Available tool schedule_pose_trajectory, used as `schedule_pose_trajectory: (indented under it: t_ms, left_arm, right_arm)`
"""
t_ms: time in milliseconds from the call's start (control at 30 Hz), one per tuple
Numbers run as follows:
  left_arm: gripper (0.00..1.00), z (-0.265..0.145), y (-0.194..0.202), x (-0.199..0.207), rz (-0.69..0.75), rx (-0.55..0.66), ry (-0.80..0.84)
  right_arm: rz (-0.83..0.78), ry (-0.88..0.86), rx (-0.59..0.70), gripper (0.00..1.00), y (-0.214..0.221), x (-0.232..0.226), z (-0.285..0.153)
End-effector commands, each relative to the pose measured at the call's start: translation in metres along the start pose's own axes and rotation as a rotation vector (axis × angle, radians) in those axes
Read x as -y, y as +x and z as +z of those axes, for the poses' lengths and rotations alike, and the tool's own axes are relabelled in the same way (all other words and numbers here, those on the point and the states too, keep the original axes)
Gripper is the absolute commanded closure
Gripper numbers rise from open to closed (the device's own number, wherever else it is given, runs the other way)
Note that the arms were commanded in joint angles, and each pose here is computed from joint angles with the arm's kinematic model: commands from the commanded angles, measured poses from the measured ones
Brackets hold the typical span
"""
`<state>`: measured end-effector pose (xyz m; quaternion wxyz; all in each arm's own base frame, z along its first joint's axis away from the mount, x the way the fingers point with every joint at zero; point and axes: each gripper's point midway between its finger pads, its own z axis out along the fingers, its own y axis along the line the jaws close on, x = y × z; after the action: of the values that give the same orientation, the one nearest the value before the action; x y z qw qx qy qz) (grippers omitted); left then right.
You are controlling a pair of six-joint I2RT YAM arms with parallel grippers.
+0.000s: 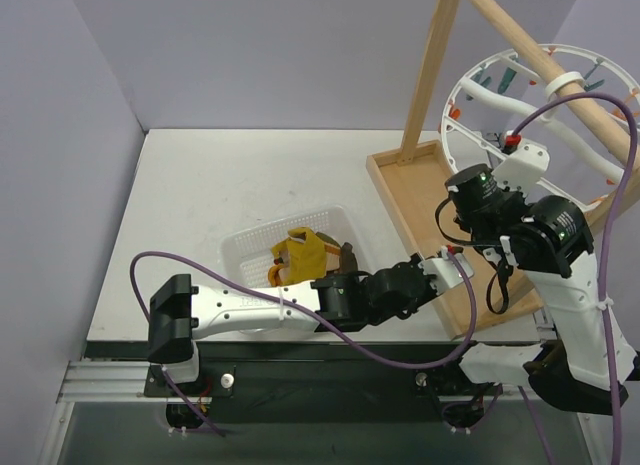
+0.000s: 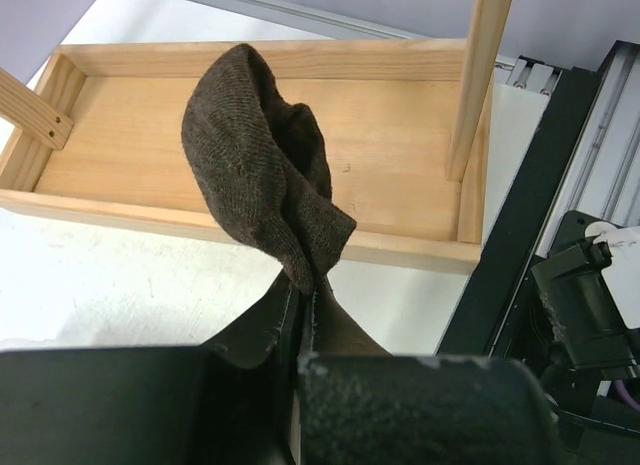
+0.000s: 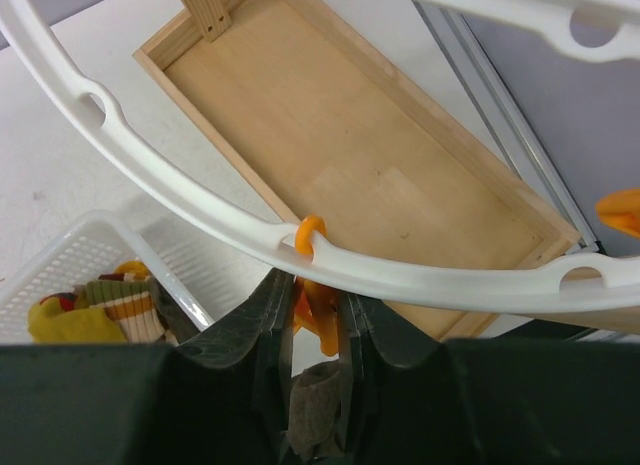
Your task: Remove the socks clipped to the hanger
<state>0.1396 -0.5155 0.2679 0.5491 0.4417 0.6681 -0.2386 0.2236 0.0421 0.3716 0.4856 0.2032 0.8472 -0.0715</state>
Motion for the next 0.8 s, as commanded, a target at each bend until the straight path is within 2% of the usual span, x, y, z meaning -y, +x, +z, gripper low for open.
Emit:
schedule_pose_trajectory:
  t_ms: [0,167,267,300,333,400,433,567,767]
  left_arm:
    - [1.0,-0.013,-0.016,-0.006,-0.052,0.038,0.016]
    - [1.0,-0.022,-0.004,-0.025,-0.164,0.02,0.056]
    - [1.0,-0.032,0.01,-0.053,-0.345,0.008,0.101]
    - [1.0,-0.043,0.004,-0.064,-0.387,0.039,0.108]
    - [1.0,-0.044,0.023,-0.078,-0.421,0.01,0.102]
    - [1.0,-0.061,0.02,-0.094,-0.481,0.046,0.1]
    - [1.0,-0.065,0.037,-0.099,-0.494,0.02,0.092]
    - [1.0,-0.09,0.051,-0.133,-0.602,0.024,0.087]
    - [0.97,-0.106,0.082,-0.15,-0.767,0.022,0.119]
  right_arm:
    - [-0.119,0.068,-0.057,1.0,0.019,0.031,-0.002]
    - [-0.104,0.04,-0.063,1.0,0.025,0.029,0.0]
    - [-0.098,-0.01,-0.074,0.98,0.031,0.023,0.001]
    - [-0.097,-0.022,-0.076,0.97,0.033,0.023,0.0]
    - [-0.097,-0.036,-0.083,0.93,0.035,0.022,0.0]
    - [-0.082,-0.056,-0.075,0.89,0.034,0.021,-0.001]
    - [-0.087,-0.066,-0.082,0.86,0.036,0.019,-0.001]
    - [-0.075,-0.106,-0.083,0.79,0.039,0.013,-0.001]
    - [-0.05,-0.175,-0.067,0.72,0.041,0.011,-0.005]
